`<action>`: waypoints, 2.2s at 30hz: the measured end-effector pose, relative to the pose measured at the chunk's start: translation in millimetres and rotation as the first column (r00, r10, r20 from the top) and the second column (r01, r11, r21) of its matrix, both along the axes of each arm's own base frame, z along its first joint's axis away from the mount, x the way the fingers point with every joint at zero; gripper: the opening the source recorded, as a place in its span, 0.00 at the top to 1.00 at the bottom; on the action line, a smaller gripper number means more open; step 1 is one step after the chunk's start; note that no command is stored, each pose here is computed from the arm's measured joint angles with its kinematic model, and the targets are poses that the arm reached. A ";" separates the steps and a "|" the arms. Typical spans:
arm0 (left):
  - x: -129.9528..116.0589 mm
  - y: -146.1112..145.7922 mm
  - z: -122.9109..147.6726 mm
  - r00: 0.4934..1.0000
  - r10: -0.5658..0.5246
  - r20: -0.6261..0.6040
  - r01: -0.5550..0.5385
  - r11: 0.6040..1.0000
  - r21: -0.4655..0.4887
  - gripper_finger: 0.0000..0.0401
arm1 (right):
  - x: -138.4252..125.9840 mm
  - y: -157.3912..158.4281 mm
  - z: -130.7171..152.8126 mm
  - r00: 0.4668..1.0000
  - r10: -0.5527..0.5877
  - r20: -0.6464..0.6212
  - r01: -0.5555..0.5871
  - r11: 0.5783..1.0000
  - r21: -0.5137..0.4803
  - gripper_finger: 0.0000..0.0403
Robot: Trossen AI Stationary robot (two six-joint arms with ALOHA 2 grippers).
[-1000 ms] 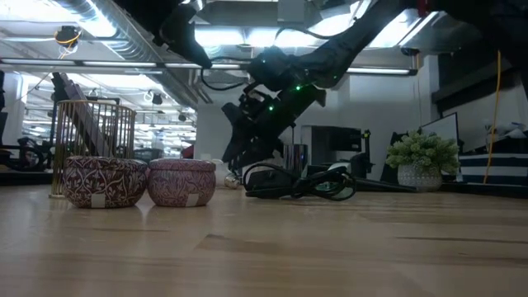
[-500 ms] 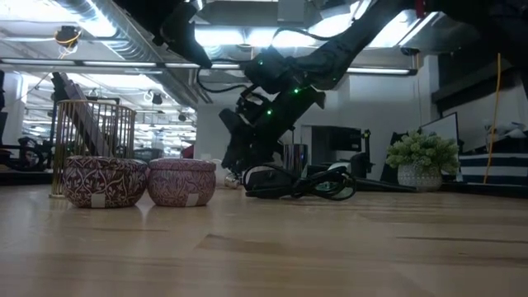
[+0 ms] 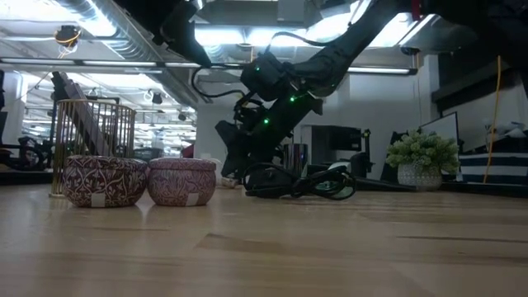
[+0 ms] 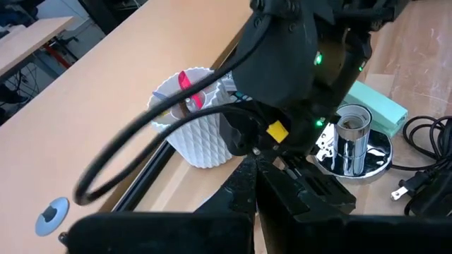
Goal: Screw lightbulb
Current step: Insert the white lightbulb into the silver lamp
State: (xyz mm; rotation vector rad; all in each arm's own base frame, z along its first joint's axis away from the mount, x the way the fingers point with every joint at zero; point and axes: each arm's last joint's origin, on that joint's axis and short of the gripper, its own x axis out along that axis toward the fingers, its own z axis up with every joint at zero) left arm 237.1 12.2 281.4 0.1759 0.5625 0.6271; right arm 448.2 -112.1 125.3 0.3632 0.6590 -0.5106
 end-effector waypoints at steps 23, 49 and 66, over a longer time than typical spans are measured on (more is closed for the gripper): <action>0.0 0.0 0.0 1.000 0.000 0.000 0.000 1.000 0.000 1.00 | 0.0 3.4 -8.5 0.994 0.103 -0.021 -0.102 0.992 0.068 0.54; -1.5 0.0 -2.1 1.000 0.000 -0.028 0.000 1.000 0.001 1.00 | 4.7 1.7 -15.8 0.995 0.093 0.024 -0.095 0.994 0.051 0.58; -1.5 0.0 -2.1 1.000 0.000 -0.028 0.000 1.000 0.001 1.00 | 5.8 4.8 -14.8 0.983 0.177 0.057 -0.182 0.976 0.117 0.72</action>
